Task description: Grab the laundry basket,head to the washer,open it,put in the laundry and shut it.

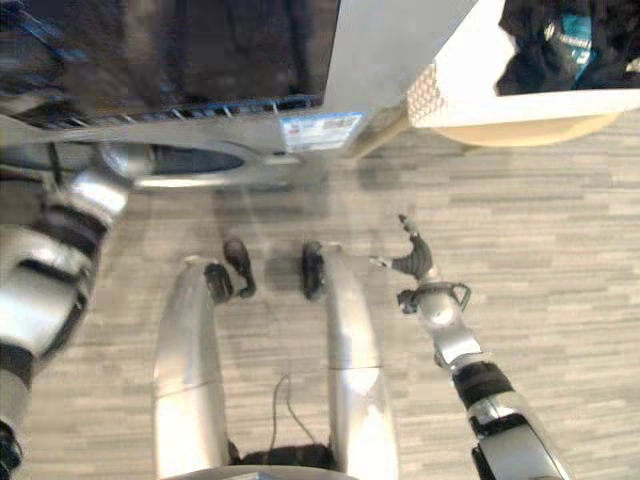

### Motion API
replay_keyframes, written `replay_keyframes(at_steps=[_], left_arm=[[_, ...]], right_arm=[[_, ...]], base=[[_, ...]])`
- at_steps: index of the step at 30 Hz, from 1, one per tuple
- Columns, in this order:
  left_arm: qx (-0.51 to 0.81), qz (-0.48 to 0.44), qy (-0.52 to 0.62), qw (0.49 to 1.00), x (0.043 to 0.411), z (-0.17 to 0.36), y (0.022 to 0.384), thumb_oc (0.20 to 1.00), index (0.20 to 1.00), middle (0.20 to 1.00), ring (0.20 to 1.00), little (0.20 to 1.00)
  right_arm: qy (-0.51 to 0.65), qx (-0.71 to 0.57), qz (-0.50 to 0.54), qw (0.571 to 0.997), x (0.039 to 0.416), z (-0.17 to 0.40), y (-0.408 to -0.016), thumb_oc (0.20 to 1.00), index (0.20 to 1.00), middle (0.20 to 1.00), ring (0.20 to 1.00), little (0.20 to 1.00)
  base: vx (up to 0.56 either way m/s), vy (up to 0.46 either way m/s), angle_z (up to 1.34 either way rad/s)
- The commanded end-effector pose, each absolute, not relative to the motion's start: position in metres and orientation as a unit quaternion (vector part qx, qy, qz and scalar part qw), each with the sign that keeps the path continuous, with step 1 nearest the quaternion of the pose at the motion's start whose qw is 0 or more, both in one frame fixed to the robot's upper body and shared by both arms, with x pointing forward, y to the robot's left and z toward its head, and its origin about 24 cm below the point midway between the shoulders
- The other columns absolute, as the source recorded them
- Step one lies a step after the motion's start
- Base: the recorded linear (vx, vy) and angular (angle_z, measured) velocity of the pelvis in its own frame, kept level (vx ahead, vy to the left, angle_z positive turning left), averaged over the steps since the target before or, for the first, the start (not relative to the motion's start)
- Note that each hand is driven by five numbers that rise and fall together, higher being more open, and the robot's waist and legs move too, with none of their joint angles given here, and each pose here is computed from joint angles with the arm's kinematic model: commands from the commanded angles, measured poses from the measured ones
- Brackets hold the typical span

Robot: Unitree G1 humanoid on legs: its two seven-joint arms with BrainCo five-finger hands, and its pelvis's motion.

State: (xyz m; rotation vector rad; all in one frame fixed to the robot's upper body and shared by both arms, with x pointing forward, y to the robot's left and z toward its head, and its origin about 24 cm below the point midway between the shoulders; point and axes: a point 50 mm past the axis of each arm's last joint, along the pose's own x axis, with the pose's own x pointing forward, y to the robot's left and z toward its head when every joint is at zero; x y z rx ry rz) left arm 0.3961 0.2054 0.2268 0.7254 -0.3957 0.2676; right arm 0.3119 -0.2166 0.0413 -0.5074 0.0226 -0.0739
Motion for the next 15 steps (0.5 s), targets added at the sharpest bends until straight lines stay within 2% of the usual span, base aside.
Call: replay_keyframes(at_steps=[1, 3, 5, 6, 7, 9, 10, 13, 15], left_arm=[[0.33, 0.107, -0.124, 0.93, 0.379, 0.155, 0.213, 1.0, 1.0, 1.0, 1.0, 1.0], [0.319, 0.1, -0.101, 0.937, 0.37, 0.134, 0.213, 1.0, 1.0, 1.0, 1.0, 1.0], [0.3, 0.085, -0.045, 0.949, 0.347, 0.088, 0.215, 1.0, 1.0, 1.0, 1.0, 1.0], [0.259, 0.075, 0.011, 0.963, 0.323, 0.049, 0.216, 1.0, 1.0, 1.0, 1.0, 1.0], [0.259, 0.075, 0.011, 0.963, 0.322, 0.049, 0.217, 1.0, 1.0, 1.0, 1.0, 1.0], [0.218, 0.067, 0.101, 0.968, 0.285, -0.002, 0.22, 1.0, 1.0, 1.0, 1.0, 1.0], [0.218, 0.066, 0.102, 0.968, 0.285, -0.002, 0.22, 1.0, 1.0, 1.0, 1.0, 1.0], [0.204, 0.044, 0.229, 0.951, 0.226, -0.063, 0.222, 1.0, 1.0, 1.0, 1.0, 1.0], [0.198, 0.036, 0.254, 0.946, 0.216, -0.075, 0.218, 1.0, 1.0, 1.0, 1.0, 1.0]], right_arm=[[0.069, -0.229, -0.056, 0.969, 0.284, 0.007, -0.221, 1.0, 1.0, 1.0, 1.0, 1.0], [0.084, -0.228, -0.058, 0.968, 0.281, 0.001, -0.222, 1.0, 1.0, 1.0, 1.0, 1.0], [0.115, -0.223, -0.065, 0.966, 0.271, -0.012, -0.225, 1.0, 1.0, 1.0, 1.0, 1.0], [0.152, -0.221, -0.07, 0.961, 0.26, -0.028, -0.228, 1.0, 1.0, 1.0, 1.0, 1.0], [0.153, -0.221, -0.07, 0.961, 0.259, -0.028, -0.228, 1.0, 1.0, 1.0, 1.0, 1.0], [0.209, -0.221, -0.078, 0.95, 0.241, -0.05, -0.236, 1.0, 1.0, 1.0, 1.0, 1.0], [0.209, -0.221, -0.078, 0.949, 0.241, -0.05, -0.236, 1.0, 1.0, 1.0, 1.0, 1.0], [0.283, -0.22, -0.077, 0.93, 0.209, -0.078, -0.245, 1.0, 1.0, 1.0, 1.0, 1.0], [0.293, -0.219, -0.078, 0.927, 0.204, -0.082, -0.246, 1.0, 1.0, 1.0, 1.0, 1.0]], base=[[0.0, -0.014, 0.17], [0.01, -0.002, 0.09], [0.07, -0.001, 0.1], [0.08, -0.005, 0.06], [0.09, -0.014, -0.01], [0.14, -0.02, -0.05], [0.14, -0.004, 0.02], [0.21, 0.051, -0.28], [0.14, 0.043, -0.86]])
